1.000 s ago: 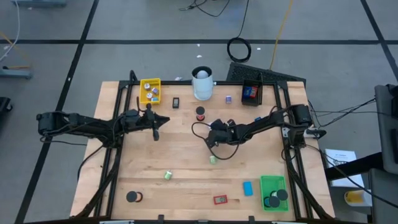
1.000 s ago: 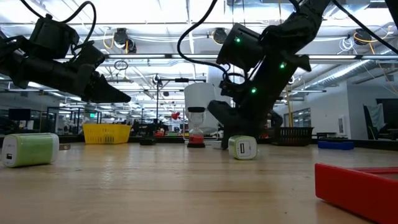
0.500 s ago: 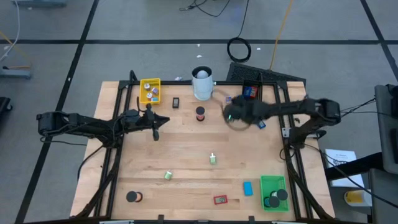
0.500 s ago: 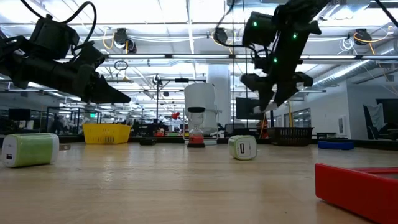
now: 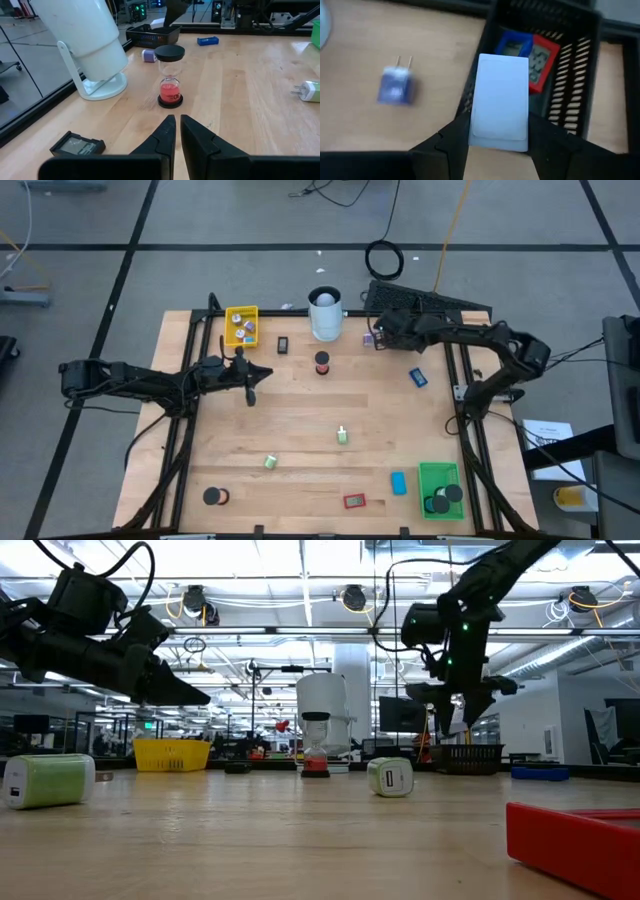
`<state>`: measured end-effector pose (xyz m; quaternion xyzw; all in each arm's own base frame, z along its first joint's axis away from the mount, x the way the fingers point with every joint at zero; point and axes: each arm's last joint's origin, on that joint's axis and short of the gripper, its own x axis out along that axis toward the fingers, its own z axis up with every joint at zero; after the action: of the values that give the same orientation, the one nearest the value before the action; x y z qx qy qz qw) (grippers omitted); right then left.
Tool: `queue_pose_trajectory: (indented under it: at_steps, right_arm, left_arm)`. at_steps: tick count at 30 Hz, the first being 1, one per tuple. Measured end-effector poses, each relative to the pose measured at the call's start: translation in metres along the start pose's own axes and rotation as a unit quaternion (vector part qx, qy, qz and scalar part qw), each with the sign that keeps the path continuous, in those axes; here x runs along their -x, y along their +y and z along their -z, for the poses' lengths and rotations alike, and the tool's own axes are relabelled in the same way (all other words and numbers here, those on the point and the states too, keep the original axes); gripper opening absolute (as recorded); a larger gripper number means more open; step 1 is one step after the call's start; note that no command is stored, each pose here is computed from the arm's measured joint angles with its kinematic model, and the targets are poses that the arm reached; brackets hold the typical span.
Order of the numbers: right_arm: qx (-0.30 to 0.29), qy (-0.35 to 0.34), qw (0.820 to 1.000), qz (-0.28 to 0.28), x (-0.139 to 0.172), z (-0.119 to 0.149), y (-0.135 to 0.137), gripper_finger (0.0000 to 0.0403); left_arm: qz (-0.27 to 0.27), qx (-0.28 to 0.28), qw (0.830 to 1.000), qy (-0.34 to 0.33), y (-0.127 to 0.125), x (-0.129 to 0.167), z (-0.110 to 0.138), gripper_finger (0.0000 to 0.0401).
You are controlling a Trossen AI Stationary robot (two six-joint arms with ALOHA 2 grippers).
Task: Pick & Place Office items
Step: Put the white timer into the black bin
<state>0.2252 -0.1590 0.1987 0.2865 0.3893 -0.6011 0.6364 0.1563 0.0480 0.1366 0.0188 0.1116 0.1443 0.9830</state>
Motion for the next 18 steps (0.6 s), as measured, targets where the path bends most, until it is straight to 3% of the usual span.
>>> queue_pose_trajectory:
  at_steps: [6, 18]
  right_arm:
    - [-0.038, 0.008, 0.999, 0.03, -0.019, -0.004, -0.017, 0.0168]
    - [-0.071, -0.022, 0.997, 0.015, -0.044, -0.002, -0.029, 0.0169]
  left_arm:
    - [0.0, 0.001, 1.0, 0.002, 0.0, 0.0, 0.0, 0.0035]
    - [0.0, -0.002, 1.0, 0.002, 0.0, 0.0, 0.0, 0.0035]
